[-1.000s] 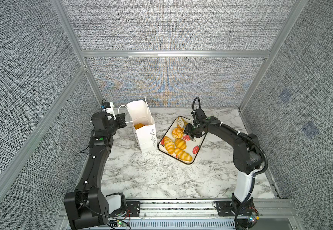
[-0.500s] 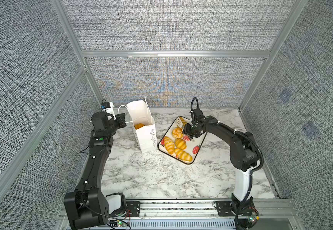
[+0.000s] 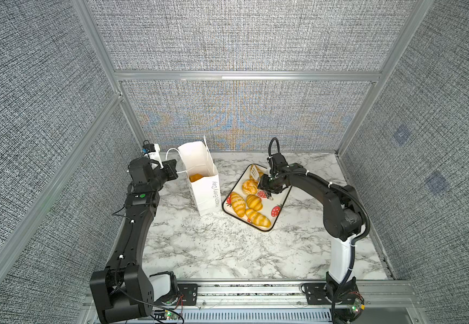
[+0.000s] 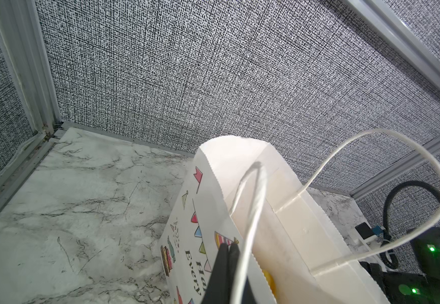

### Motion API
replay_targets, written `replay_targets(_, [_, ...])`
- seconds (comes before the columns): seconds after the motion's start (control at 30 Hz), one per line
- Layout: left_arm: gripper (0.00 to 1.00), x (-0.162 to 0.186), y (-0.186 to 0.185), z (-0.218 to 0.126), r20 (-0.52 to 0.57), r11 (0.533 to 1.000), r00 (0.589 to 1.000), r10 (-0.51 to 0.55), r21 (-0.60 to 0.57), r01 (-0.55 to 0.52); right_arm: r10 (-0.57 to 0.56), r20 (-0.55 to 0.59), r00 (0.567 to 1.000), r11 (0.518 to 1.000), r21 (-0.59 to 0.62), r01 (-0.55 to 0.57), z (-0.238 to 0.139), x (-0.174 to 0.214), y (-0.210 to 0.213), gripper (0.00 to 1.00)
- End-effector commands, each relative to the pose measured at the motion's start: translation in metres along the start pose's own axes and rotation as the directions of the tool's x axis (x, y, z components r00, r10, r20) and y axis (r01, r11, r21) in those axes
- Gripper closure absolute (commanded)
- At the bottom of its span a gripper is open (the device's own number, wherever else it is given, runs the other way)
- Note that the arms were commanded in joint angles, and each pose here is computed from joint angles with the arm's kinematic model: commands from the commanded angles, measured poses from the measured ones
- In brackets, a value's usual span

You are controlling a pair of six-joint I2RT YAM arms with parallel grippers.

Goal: Place the fake bread into the paper bag

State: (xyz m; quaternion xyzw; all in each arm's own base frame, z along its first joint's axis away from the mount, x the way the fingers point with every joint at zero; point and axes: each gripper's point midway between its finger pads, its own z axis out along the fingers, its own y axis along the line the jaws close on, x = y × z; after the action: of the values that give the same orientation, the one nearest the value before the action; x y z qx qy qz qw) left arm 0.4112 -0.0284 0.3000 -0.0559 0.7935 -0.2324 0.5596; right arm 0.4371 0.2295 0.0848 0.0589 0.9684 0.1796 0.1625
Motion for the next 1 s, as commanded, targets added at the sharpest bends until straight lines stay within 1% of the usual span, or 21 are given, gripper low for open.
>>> replay_targets(0.0, [1.00, -0.003, -0.004, -0.001, 0.013, 1.000, 1.000, 0.004, 0.020, -0.005, -0.003, 0.020, 1.000, 1.000, 0.002, 0.003, -0.004, -0.003, 0.000, 0.55])
replay_targets(0.17, [1.00, -0.004, -0.004, -0.001, 0.014, 1.000, 1.000, 0.006, 0.020, -0.006, -0.007, 0.025, 1.000, 1.000, 0.007, 0.007, -0.007, -0.002, -0.001, 0.65])
replay_targets(0.3, [1.00, -0.004, -0.003, -0.001, 0.016, 1.000, 1.000, 0.005, 0.018, -0.005, -0.009, 0.046, 0.999, 1.000, 0.009, 0.009, -0.015, -0.004, -0.001, 0.69])
replay_targets(0.7, [1.00, -0.004, -0.003, -0.001, 0.016, 1.000, 1.000, 0.004, 0.017, -0.004, -0.023, 0.125, 0.992, 1.000, 0.014, 0.022, -0.049, -0.009, -0.001, 0.74])
replay_targets(0.83, [1.00, -0.004, -0.003, -0.001, 0.015, 1.000, 1.000, 0.003, 0.017, -0.003, -0.027, 0.152, 0.988, 1.000, -0.006, 0.028, -0.061, -0.011, 0.003, 0.75])
replay_targets(0.97, [1.00, -0.004, -0.002, -0.001, 0.015, 1.000, 1.000, 0.003, 0.017, -0.003, -0.030, 0.201, 0.979, 0.998, -0.057, 0.042, -0.080, -0.016, 0.013, 0.75])
